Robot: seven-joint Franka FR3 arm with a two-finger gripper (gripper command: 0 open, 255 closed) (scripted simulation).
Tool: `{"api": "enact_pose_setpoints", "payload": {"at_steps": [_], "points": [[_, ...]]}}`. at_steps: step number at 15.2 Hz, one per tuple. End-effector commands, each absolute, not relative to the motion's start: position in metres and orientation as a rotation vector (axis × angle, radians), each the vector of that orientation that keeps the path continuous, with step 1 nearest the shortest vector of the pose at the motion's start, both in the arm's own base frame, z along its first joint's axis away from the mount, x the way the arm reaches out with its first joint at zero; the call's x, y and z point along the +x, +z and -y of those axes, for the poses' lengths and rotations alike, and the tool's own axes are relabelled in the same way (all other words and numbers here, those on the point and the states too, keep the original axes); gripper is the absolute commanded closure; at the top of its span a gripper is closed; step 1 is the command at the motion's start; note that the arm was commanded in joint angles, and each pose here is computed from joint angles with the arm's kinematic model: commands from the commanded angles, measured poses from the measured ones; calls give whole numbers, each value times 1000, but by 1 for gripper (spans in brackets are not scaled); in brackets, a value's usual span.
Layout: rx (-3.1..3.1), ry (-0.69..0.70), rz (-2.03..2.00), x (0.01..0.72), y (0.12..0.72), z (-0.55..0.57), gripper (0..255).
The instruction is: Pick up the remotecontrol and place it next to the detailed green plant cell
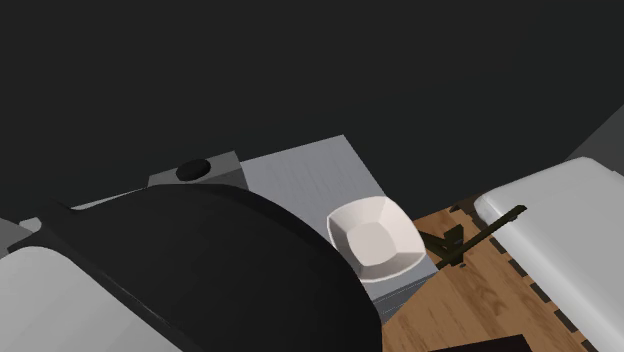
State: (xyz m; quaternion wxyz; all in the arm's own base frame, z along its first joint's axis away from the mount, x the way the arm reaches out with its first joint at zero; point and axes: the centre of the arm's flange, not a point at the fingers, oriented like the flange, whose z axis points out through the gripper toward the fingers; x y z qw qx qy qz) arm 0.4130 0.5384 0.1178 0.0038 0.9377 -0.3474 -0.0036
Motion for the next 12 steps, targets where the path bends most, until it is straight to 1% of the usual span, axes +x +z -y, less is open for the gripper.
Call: {"api": "enact_pose_setpoints", "payload": {"at_steps": [1,5,12], "points": [[2939,-11,1089,413,118,-538,0],[2939,-11,1089,414,168,-539,0],[2939,-11,1089,414,168,-539,0]]}}
